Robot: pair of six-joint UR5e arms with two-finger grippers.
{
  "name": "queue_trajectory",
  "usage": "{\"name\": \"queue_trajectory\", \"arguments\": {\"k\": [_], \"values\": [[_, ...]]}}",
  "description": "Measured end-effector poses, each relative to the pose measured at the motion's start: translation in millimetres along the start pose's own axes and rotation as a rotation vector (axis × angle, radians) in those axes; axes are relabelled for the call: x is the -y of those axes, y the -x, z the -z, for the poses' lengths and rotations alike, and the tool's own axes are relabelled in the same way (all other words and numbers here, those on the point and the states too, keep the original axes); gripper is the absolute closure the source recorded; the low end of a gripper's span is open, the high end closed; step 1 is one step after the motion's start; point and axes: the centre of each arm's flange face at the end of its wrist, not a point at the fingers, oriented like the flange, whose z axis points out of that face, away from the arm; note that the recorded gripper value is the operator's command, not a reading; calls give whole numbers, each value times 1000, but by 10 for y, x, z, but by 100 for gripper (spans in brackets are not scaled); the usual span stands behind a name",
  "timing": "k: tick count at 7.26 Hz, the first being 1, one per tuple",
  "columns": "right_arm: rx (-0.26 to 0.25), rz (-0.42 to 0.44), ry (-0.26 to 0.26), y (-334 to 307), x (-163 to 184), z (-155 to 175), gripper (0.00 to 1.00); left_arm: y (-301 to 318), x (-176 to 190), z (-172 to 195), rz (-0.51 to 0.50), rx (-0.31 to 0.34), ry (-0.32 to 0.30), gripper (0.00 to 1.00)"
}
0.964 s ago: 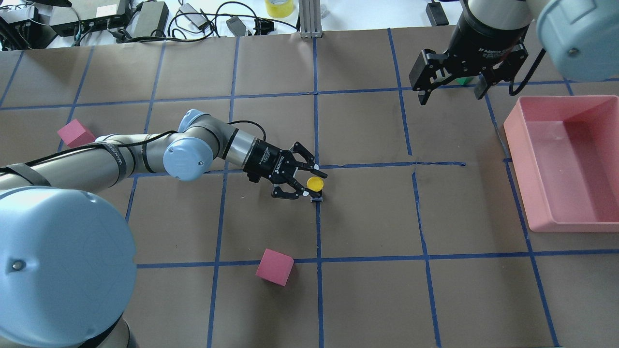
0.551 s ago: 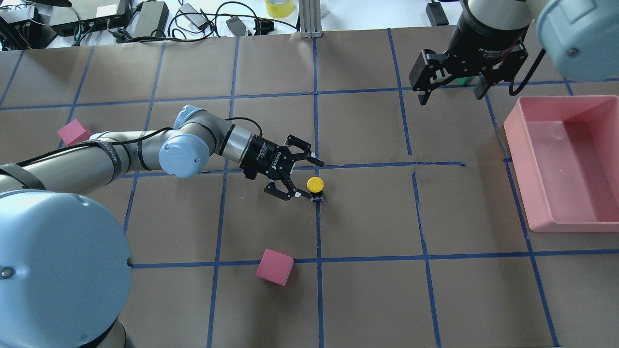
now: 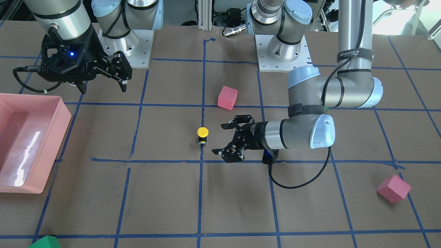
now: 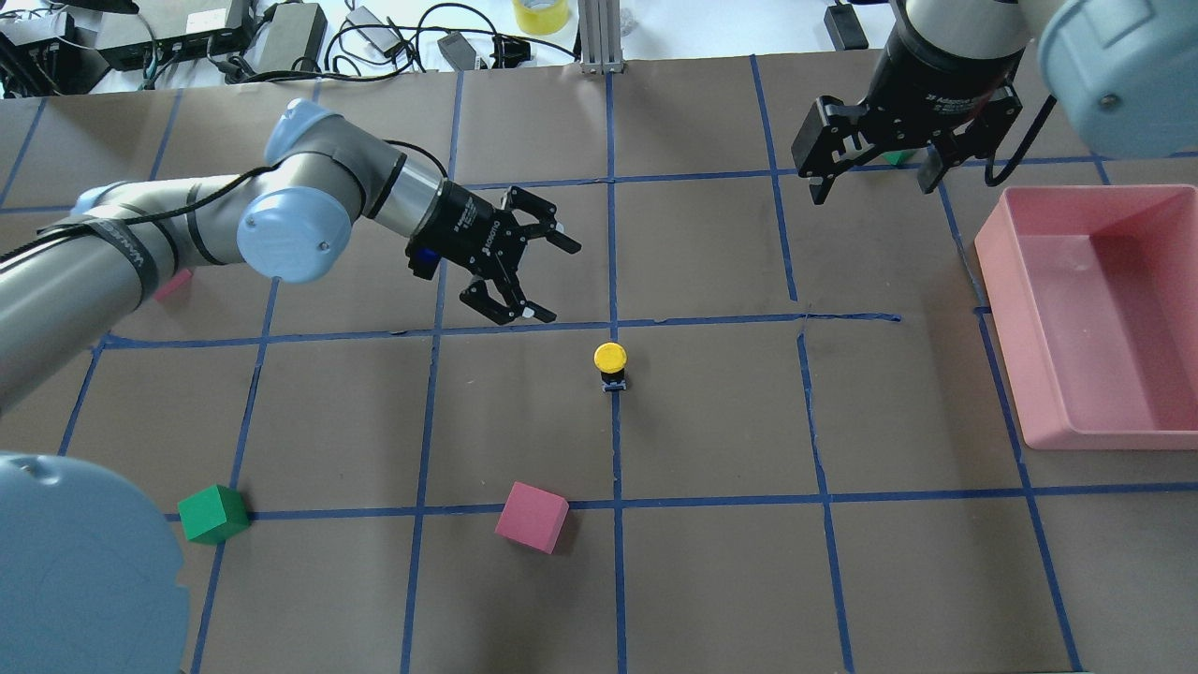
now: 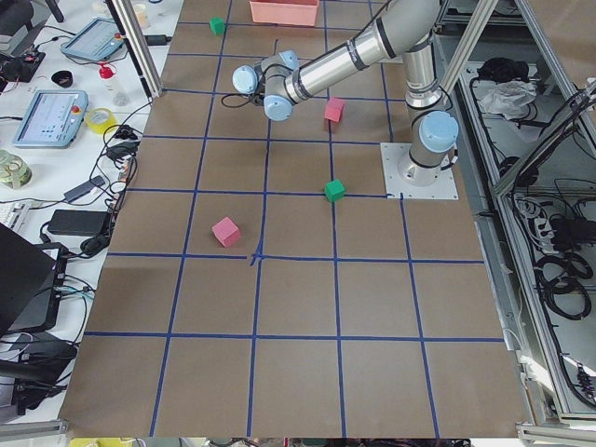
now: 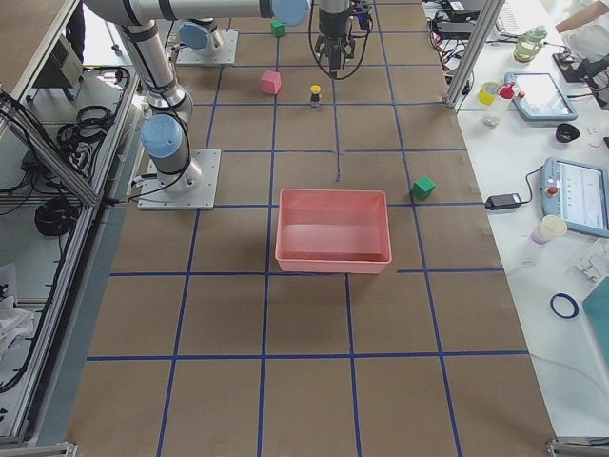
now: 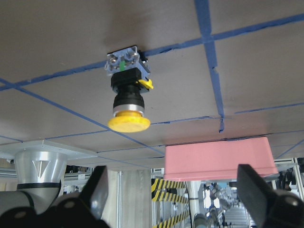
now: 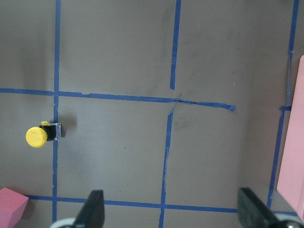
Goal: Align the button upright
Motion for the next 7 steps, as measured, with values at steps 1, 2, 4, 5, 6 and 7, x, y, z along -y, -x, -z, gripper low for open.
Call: {"name": "queue_trajectory", "arguments": {"k": [1,2,4,5,6,7], "values": [[0,0,1,0,-1,-4,0,-59,-155,325,-68,-11,-114,0],[1,0,1,1,-1,-6,0,-76,-259,621,-192,0,-235,0],[2,0,2,1,-3,-13,0,12,-182,1251,-483,58,-416,0],[2,0,4,2,-8,-22,0,126,-54,1610,-609,91,-477,0],[3,0,4,3,-10,-26,0,281,29,1928,-703,160,-553,0],[3,0,5,3,-11,-27,0,441,30,2173,-782,280,-646,0]]}}
